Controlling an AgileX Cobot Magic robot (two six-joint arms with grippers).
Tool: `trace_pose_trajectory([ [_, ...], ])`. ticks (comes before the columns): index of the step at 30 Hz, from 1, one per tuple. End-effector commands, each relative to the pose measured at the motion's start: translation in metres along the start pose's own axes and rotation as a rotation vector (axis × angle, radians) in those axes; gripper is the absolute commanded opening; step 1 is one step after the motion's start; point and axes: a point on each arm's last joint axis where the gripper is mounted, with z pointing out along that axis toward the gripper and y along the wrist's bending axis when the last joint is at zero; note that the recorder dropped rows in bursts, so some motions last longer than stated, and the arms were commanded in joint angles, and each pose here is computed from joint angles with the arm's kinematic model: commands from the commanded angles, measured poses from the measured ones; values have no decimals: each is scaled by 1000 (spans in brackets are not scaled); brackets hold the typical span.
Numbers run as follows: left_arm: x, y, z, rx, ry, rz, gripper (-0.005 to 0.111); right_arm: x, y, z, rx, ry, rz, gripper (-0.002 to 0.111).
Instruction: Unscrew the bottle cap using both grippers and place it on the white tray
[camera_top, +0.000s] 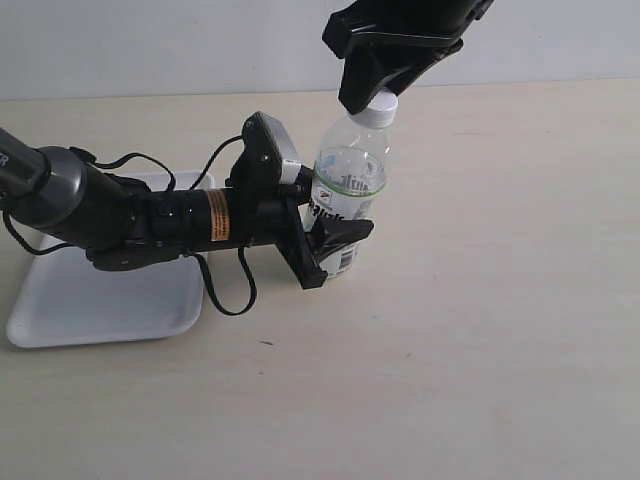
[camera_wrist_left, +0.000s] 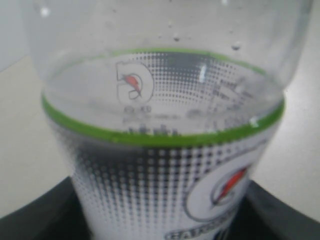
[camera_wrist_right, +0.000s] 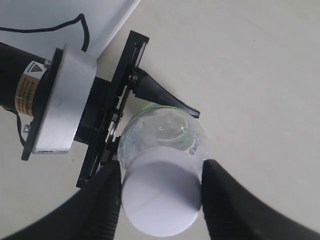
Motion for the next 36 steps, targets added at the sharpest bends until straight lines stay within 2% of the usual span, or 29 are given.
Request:
trace_pose_trajectory([
  [1,3,1,-1,-6,45,12,0,1,0,1,9,1,8,14],
  [3,3,1,-1,-6,45,12,0,1,0,1,8,0,8,5],
  [5,3,1,-1,-6,45,12,0,1,0,1,8,0,8,0],
  [9,3,1,-1,-6,45,12,0,1,0,1,8,0,-19,0],
  [16,3,1,-1,-6,45,12,0,1,-1,1,11,3,-232,0],
  [23,3,1,-1,-6,45,12,0,1,-1,1,11,4,-518,0],
  [36,3,1,-1,-6,45,12,0,1,-1,1,10,6,-797,0],
])
